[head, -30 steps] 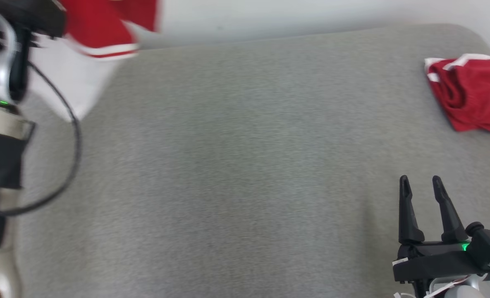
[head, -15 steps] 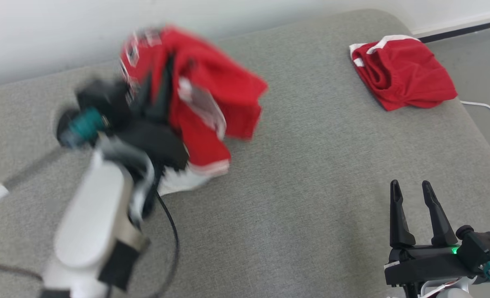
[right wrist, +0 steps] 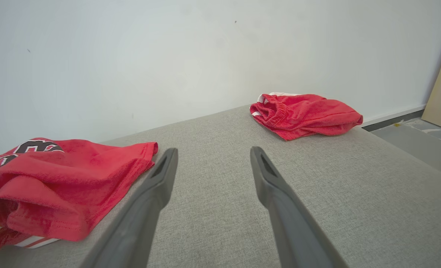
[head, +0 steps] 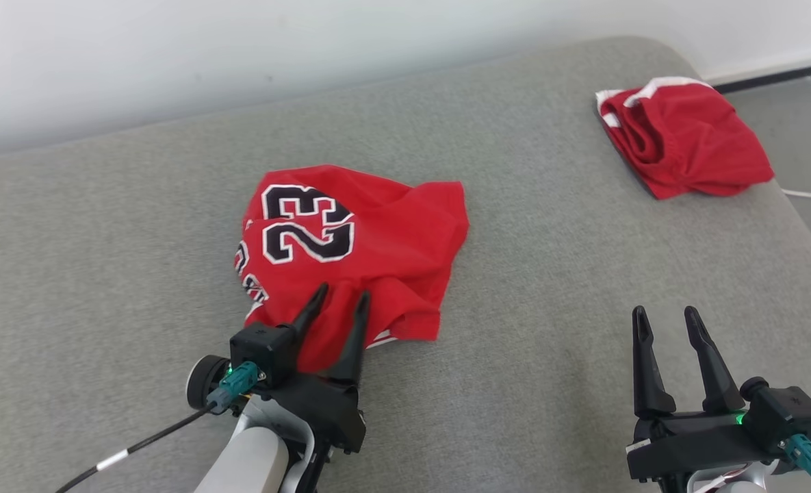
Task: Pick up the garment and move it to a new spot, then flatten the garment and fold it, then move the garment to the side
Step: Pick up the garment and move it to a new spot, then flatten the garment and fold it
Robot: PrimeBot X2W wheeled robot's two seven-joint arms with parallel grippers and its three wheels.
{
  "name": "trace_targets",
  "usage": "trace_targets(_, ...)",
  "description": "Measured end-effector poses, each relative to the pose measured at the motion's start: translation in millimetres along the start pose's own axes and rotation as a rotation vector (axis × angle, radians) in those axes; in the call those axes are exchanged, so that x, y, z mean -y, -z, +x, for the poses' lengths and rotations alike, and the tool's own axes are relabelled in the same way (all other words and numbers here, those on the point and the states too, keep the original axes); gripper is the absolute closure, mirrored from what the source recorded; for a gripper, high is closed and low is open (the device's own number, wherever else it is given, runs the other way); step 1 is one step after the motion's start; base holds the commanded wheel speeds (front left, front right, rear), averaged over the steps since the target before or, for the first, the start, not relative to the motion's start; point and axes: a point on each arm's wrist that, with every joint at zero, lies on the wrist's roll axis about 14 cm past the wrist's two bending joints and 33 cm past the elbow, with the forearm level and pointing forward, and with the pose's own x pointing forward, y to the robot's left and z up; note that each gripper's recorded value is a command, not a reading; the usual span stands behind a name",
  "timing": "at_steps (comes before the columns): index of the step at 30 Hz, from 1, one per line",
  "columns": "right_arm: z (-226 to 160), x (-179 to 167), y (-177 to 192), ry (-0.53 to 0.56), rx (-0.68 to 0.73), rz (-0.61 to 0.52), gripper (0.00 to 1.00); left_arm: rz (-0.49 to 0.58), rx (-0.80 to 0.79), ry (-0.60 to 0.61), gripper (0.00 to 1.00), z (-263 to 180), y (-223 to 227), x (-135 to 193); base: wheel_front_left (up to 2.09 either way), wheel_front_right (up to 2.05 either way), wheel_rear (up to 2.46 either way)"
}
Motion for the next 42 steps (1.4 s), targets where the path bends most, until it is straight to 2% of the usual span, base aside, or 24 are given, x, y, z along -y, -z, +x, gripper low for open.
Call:
trace_targets(6,-0.6,-13.4,-3.3,-0.052,0.011,0.001,0.00,0.051,0.154,-0.057,0.00,-12.4,-46.7,-12.7,0.00,0.00,0.00)
trace_targets(15,4.8,-43.4,-10.5,-0.150,0.039,0.013,0.00,0.178,0.313,-0.307,0.00,-88.4,-102.9,-83.0,0.00,0.00,0.00)
trace_targets(21,8.8,-65.2,-12.5,-0.219,0.047,0.017,0.00,0.197,0.336,-0.454,0.00,-148.5,-104.3,-111.0,0.00,0.00,0.00)
trace_targets(27,10.2,-83.6,-12.7,-0.274,0.048,0.022,0.00,0.172,0.331,-0.552,0.00,-191.9,-91.0,-119.3,0.00,0.00,0.00)
trace_targets(33,6.2,-87.9,-5.7,-0.288,0.027,0.025,0.00,0.141,0.312,-0.608,0.00,-213.1,-75.0,-120.4,0.00,0.00,0.00)
trace_targets(42,0.1,-83.9,2.4,-0.276,0.001,0.027,0.00,0.134,0.310,-0.629,0.00,-219.4,-69.9,-121.2,0.00,0.00,0.00)
